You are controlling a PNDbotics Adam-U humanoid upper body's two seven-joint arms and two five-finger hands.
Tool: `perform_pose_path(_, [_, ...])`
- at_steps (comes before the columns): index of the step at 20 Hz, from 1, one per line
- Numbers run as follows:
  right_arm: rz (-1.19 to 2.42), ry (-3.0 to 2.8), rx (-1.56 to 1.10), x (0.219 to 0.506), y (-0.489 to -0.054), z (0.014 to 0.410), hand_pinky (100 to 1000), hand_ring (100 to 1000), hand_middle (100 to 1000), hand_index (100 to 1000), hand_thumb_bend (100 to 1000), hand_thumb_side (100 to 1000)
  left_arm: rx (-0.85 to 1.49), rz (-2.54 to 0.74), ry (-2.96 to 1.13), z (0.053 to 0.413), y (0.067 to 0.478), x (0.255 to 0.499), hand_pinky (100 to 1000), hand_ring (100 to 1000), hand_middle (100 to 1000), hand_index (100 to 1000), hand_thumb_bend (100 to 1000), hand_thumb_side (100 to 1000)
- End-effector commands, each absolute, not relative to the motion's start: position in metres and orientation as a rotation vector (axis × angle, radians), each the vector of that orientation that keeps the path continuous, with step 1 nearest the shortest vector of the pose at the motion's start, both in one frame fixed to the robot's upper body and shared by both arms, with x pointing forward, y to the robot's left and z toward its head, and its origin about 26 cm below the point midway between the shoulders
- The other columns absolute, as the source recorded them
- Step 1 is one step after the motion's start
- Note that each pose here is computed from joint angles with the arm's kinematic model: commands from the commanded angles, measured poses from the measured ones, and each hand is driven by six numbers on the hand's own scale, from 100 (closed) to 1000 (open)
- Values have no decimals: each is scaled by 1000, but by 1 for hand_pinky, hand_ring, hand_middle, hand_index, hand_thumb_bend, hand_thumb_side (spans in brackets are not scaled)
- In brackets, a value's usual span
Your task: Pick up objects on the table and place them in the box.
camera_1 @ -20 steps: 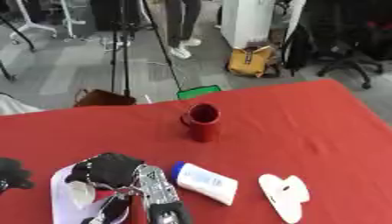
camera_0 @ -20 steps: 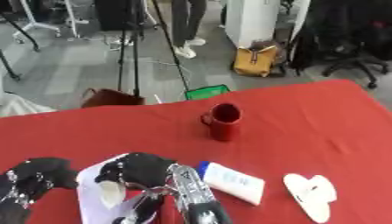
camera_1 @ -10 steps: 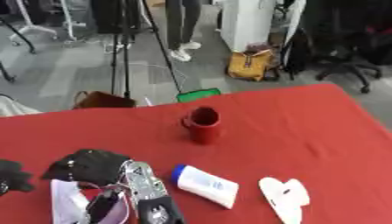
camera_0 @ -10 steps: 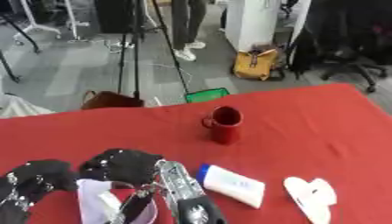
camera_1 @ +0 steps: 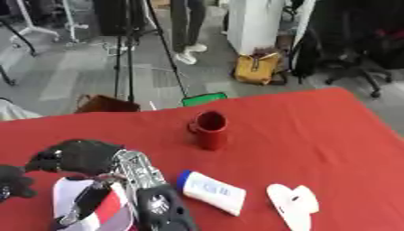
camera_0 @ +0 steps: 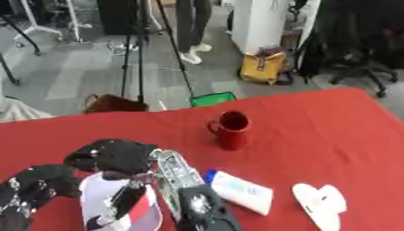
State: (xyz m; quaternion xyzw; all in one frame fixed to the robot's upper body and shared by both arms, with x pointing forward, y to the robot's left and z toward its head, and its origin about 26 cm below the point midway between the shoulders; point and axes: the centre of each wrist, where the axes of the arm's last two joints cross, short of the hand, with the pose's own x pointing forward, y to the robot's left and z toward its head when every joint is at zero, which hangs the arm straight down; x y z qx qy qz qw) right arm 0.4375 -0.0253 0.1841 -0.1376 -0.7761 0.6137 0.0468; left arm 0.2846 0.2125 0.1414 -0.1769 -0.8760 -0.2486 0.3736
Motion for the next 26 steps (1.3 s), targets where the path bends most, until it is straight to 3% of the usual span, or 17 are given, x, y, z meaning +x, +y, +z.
perform_pose_path(1, [1680, -2550, -430, 444, -54, 219, 717, 785, 752, 931, 520, 492, -433, -645, -2265, 148, 215, 282, 688, 741, 736, 816, 435, 974])
perform_pose_path(7, [1355, -2607, -232, 457, -116, 242, 619, 715, 674, 926, 458, 473, -402, -641, -2256, 145, 219, 281, 688, 742, 736, 816, 432, 979])
perform_pose_path(12, [1270, -2557, -158, 454, -172, 267, 609, 707, 654, 923, 414, 468, -383, -640, -2249, 143, 222, 280, 687, 745, 736, 816, 432, 980])
perform_pose_path(16, [1226, -2529, -150, 447, -229, 270, 597, 697, 630, 914, 371, 480, -360, -636, -2239, 141, 225, 279, 687, 752, 737, 816, 429, 985])
perform_pose_path(26, [1139, -2441, -162, 425, -315, 264, 571, 681, 614, 911, 326, 490, -325, -636, -2232, 139, 229, 278, 687, 755, 739, 815, 423, 991])
